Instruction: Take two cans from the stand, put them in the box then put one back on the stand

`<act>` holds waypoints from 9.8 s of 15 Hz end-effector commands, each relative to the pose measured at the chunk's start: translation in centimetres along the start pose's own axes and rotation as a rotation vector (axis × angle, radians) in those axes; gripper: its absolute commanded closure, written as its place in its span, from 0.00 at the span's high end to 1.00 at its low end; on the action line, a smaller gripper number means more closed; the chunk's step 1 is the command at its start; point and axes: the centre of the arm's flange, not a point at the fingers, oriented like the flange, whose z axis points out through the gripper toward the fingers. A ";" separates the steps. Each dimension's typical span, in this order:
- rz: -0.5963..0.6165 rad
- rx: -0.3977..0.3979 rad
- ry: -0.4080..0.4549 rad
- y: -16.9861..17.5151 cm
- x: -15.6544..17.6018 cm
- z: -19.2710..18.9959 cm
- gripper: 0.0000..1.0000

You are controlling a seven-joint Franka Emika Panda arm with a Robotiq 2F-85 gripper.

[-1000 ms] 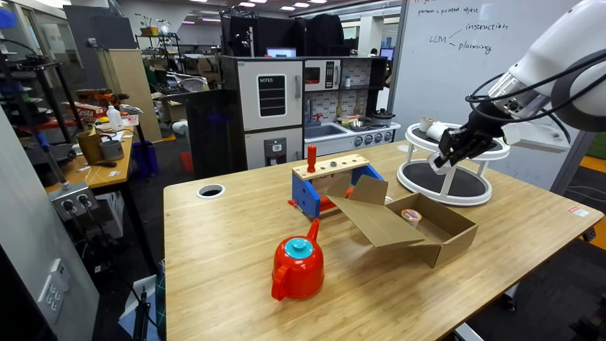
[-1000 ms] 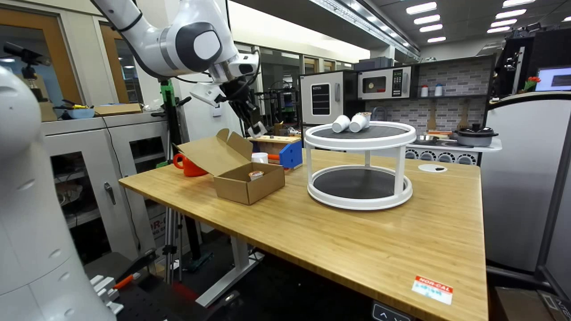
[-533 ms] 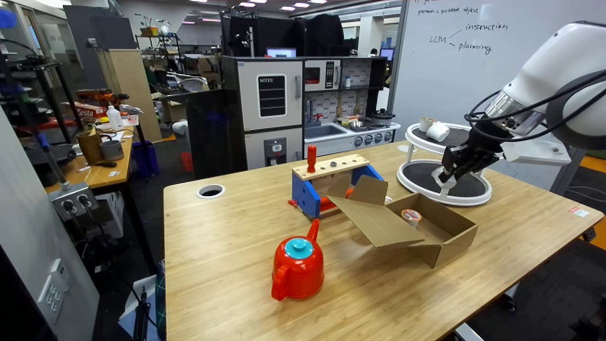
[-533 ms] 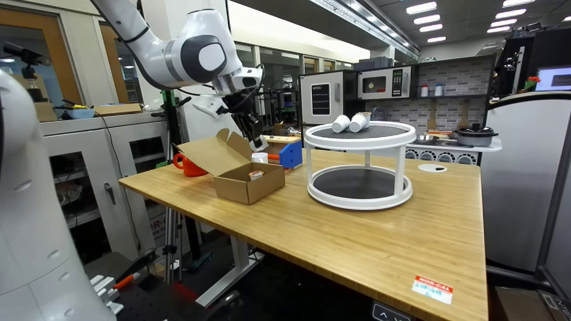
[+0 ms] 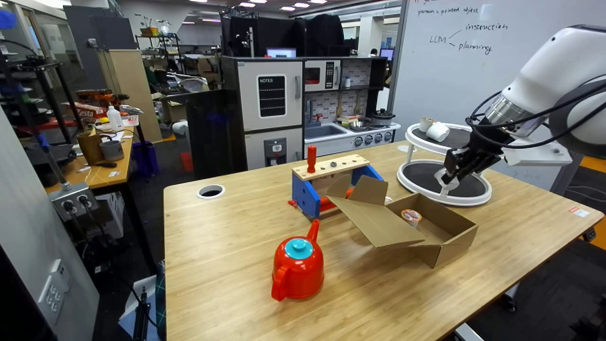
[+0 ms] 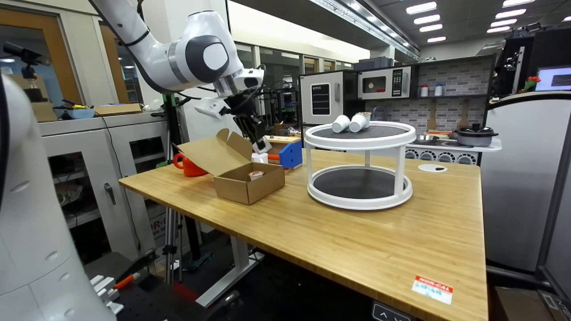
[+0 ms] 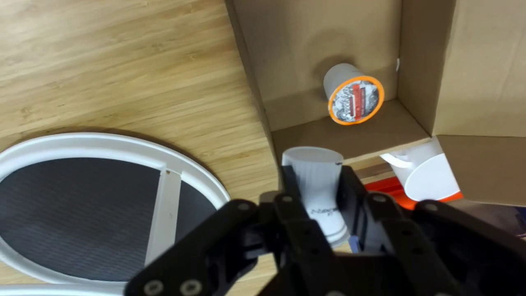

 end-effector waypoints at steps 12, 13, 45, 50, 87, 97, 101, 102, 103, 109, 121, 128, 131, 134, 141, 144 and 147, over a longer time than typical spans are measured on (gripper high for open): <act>-0.074 -0.025 -0.042 -1.3 -1.0 0.8 0.07; -0.072 -0.028 -0.051 -1.3 -1.1 0.9 0.07; -0.079 -0.092 -0.240 -2.2 -2.6 6.4 0.07; -0.070 -0.095 -0.257 -1.5 -2.6 6.6 0.07; -0.063 -0.052 -0.176 -2.6 1.5 2.3 1.00; -0.172 -0.039 -0.176 -5.1 1.9 2.8 1.00; -0.218 -0.109 -0.212 -4.8 3.5 3.6 1.00; -0.237 -0.114 -0.207 -5.3 4.0 3.5 1.00; -0.256 -0.118 -0.204 -5.7 4.4 3.3 1.00; -0.352 -0.139 -0.242 -8.4 2.8 3.5 1.00; -0.383 -0.109 -0.336 -9.2 1.4 5.6 1.00; -0.456 -0.024 -0.364 -9.4 2.0 7.1 1.00; -0.467 -0.029 -0.355 -9.1 3.1 7.8 1.00; -0.454 -0.049 -0.351 -8.3 4.2 8.8 1.00; -0.451 -0.061 -0.385 -8.0 3.6 9.9 1.00; -0.451 -0.064 -0.393 -7.9 3.3 10.2 1.00; -0.451 -0.064 -0.405 -7.8 3.1 10.7 1.00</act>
